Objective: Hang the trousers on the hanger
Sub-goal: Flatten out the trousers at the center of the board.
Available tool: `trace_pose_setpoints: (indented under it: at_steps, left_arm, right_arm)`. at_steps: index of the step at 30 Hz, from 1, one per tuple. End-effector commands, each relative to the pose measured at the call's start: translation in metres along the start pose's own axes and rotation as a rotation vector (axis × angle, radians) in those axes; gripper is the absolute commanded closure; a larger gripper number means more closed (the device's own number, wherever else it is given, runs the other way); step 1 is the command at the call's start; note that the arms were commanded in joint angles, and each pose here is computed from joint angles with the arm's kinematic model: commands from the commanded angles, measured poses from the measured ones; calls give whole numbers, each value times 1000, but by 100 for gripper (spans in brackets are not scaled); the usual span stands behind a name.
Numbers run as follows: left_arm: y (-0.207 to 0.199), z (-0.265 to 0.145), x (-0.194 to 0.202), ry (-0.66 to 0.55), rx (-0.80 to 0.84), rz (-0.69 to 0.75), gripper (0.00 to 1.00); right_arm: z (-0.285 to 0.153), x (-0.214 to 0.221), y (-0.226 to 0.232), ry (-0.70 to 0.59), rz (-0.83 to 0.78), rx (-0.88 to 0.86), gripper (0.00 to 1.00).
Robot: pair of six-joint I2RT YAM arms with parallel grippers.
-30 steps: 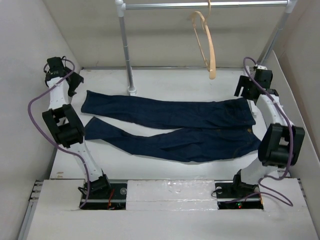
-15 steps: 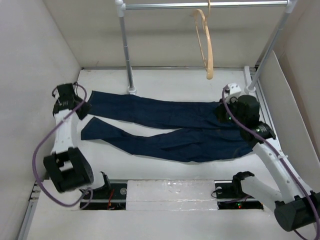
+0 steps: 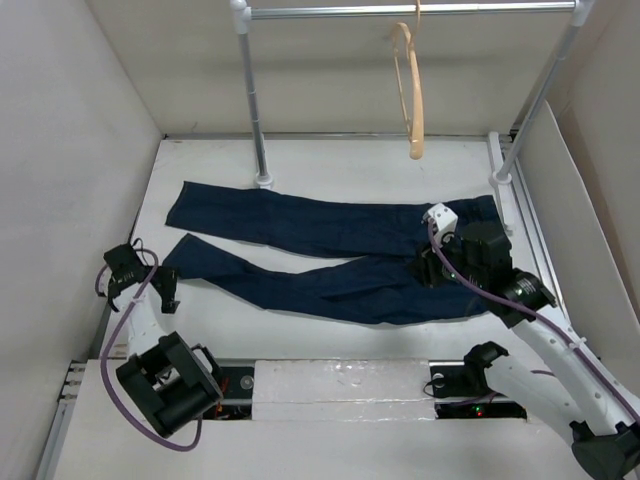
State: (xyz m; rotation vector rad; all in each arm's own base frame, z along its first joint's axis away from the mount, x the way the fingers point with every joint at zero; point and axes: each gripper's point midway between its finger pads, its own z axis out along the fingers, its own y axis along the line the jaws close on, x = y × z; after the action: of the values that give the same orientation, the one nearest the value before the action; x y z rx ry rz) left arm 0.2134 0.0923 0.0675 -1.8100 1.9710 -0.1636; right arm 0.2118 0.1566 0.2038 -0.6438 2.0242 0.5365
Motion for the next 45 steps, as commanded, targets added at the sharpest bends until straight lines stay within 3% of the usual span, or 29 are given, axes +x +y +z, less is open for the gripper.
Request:
trace_pose_setpoints:
  at_steps: [1, 5, 11, 13, 21, 23, 26, 30, 32, 37, 38, 39, 45]
  left_arm:
    - [-12, 13, -4, 4, 79, -190, 47]
    - [-25, 31, -3, 29, 138, -255, 51]
    - [-30, 47, -16, 14, 80, -230, 57]
    - [-29, 52, -19, 11, 58, -225, 65]
    - [-35, 75, -23, 24, 42, -224, 64]
    - [-37, 80, -21, 33, 34, -213, 72]
    - [-42, 84, -25, 26, 48, -204, 74]
    - [-52, 89, -29, 34, 72, -173, 100]
    - [-55, 90, -32, 36, 65, -154, 100]
    - [-89, 45, -62, -80, 172, -54, 100]
    - [-107, 4, -80, -152, 226, 11, 100]
    - [-106, 4, -81, -159, 222, 11, 100]
    - [-126, -115, -102, -354, 294, 105, 100]
  right_arm:
    - [1, 2, 11, 10, -41, -68, 59]
    - [1, 0, 13, 13, -70, -84, 59]
    - [6, 1, 11, 26, -72, -80, 59]
    - [7, 1, 9, 31, -70, -69, 59]
    - [11, 3, 8, 48, -58, -66, 62]
    - [13, 6, 5, 57, -56, -54, 62]
    - [12, 8, 3, 63, -46, -39, 64]
    - [12, 10, 1, 73, -33, -25, 65]
    - [10, 13, -6, 90, -33, 21, 65]
    - [1, 26, -28, 134, 25, 170, 64]
    - [-3, 37, -40, 159, 96, 243, 61]
    - [-3, 44, -40, 180, 99, 244, 61]
    - [-28, 52, -97, 225, 248, 531, 57]
